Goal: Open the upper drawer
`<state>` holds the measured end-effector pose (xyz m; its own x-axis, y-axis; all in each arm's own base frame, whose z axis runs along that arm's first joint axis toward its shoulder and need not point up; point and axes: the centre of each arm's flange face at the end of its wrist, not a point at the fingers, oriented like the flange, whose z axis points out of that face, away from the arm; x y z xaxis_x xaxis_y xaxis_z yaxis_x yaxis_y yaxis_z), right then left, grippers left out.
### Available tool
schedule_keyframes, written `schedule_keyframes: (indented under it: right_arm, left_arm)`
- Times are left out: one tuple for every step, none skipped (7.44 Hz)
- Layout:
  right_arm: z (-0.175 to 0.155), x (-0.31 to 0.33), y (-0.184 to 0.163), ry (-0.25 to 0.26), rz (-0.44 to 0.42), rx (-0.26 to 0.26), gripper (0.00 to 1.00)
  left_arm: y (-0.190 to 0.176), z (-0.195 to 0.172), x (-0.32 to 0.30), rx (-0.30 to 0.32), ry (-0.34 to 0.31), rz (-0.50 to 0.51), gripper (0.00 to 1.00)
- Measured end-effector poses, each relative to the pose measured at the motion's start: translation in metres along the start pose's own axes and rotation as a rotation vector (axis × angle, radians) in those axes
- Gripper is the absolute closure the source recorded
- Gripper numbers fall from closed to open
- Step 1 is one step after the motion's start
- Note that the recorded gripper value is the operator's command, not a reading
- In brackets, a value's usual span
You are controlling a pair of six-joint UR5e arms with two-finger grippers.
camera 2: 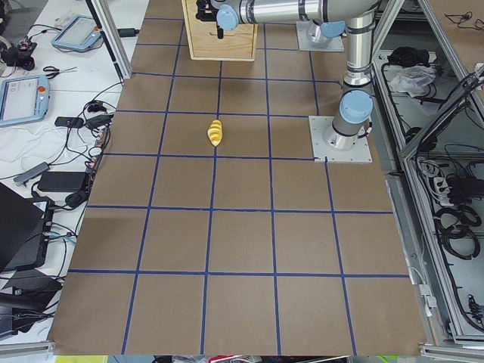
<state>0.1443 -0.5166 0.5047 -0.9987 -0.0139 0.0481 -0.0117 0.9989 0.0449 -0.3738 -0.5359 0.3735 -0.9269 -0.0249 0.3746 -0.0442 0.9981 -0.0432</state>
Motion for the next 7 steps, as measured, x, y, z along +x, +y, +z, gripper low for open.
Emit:
schedule_keyframes:
  right_arm:
    - [0.0, 0.0, 0.0, 0.0, 0.0, 0.0, 0.0]
    - [0.0, 0.0, 0.0, 0.0, 0.0, 0.0, 0.0]
    - [0.0, 0.0, 0.0, 0.0, 0.0, 0.0, 0.0]
    - [0.0, 0.0, 0.0, 0.0, 0.0, 0.0, 0.0]
    - [0.0, 0.0, 0.0, 0.0, -0.001, 0.0, 0.0]
    - [0.0, 0.0, 0.0, 0.0, -0.001, 0.0, 0.0]
    - [0.0, 0.0, 0.0, 0.0, -0.001, 0.0, 0.0]
  left_arm:
    - [-0.003, -0.006, -0.007, 0.013, -0.022, 0.015, 0.0]
    - [-0.009, -0.013, -0.018, 0.024, -0.051, 0.026, 0.0]
    - [-0.013, -0.017, -0.027, 0.027, -0.067, 0.027, 0.0]
    - [-0.015, -0.019, -0.034, 0.027, -0.076, 0.029, 0.0]
    - [-0.02, -0.026, -0.045, 0.028, -0.081, 0.025, 0.0]
    - [-0.026, -0.035, -0.059, 0.029, -0.085, 0.017, 0.0]
    - [-0.031, -0.043, -0.071, 0.032, -0.088, 0.014, 0.0]
